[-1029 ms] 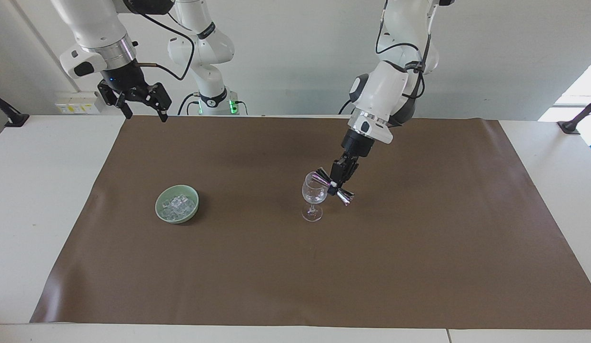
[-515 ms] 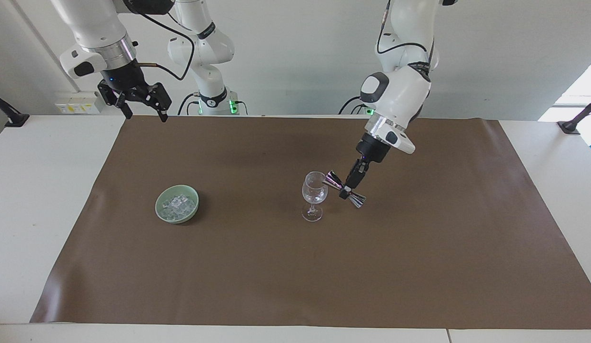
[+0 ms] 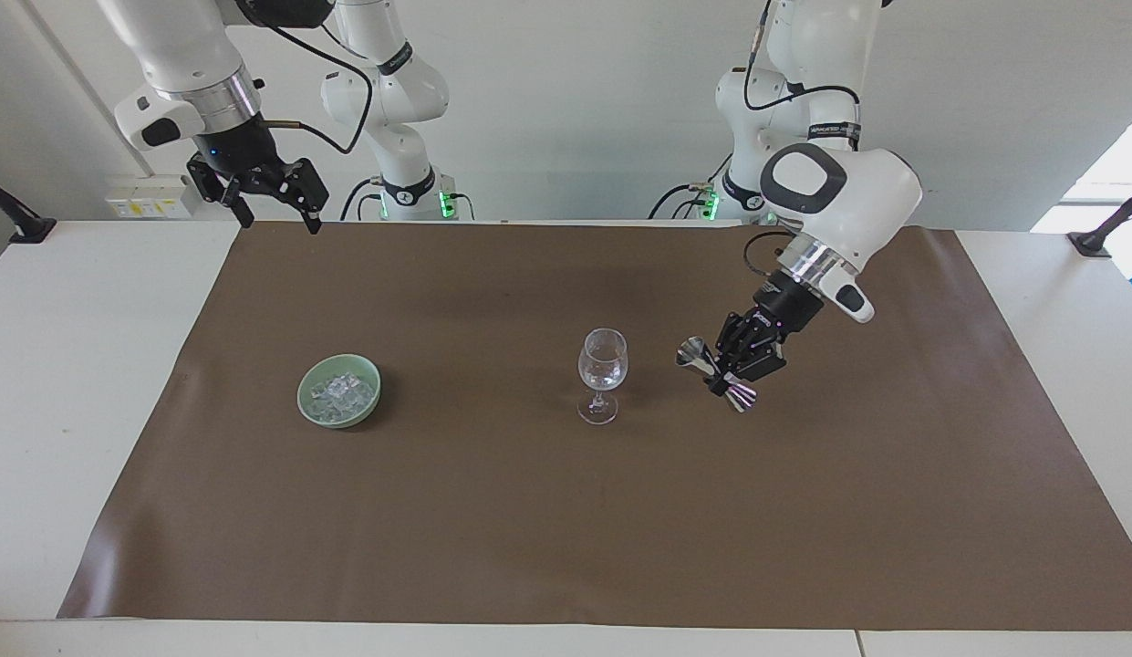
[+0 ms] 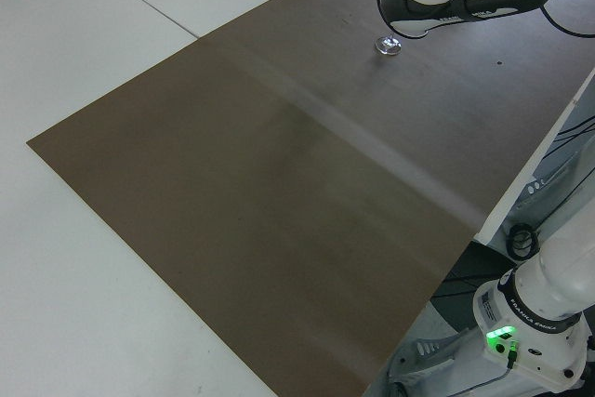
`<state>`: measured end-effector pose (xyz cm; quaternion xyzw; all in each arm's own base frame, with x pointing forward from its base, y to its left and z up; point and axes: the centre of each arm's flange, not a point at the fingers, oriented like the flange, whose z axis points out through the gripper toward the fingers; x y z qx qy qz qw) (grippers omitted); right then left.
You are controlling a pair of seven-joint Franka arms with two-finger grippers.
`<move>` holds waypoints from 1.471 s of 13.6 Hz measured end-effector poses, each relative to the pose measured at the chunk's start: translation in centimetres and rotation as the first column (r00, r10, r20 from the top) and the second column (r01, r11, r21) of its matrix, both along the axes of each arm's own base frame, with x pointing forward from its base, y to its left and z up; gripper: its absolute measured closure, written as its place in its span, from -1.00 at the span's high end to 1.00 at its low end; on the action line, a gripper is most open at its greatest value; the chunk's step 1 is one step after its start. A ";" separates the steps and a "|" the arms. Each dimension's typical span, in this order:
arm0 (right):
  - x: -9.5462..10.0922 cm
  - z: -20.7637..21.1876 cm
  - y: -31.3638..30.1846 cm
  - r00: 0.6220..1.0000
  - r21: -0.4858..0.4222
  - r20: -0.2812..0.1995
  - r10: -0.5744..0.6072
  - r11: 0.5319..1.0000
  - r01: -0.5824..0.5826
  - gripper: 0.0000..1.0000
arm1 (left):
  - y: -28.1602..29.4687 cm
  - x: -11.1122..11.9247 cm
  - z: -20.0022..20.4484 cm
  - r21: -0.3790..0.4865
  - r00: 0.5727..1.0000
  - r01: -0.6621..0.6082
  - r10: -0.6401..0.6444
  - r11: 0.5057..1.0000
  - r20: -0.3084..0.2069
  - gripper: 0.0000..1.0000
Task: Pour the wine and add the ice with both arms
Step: 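Carry the silver cup back toward the robot with the left gripper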
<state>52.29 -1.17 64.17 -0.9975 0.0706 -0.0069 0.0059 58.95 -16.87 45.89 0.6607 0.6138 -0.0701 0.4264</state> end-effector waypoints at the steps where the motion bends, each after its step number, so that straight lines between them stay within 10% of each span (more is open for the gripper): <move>1: 0.0 0.0 0.0 1.000 0.000 0.000 0.000 1.000 0.000 1.00 | 1.1 0.2 -0.2 -0.037 1.000 -0.013 0.012 0.999 -0.026 -0.59; 11: 0.0 0.0 0.0 1.000 0.000 0.000 0.000 1.000 0.000 1.00 | 13.3 1.7 -3.3 -0.369 0.974 -0.133 0.053 0.920 -0.218 -0.59; 20: 0.0 0.0 0.0 1.000 0.000 0.000 0.000 1.000 0.000 1.00 | 19.2 2.6 -11.0 -0.546 0.959 -0.221 0.077 0.808 -0.274 -0.59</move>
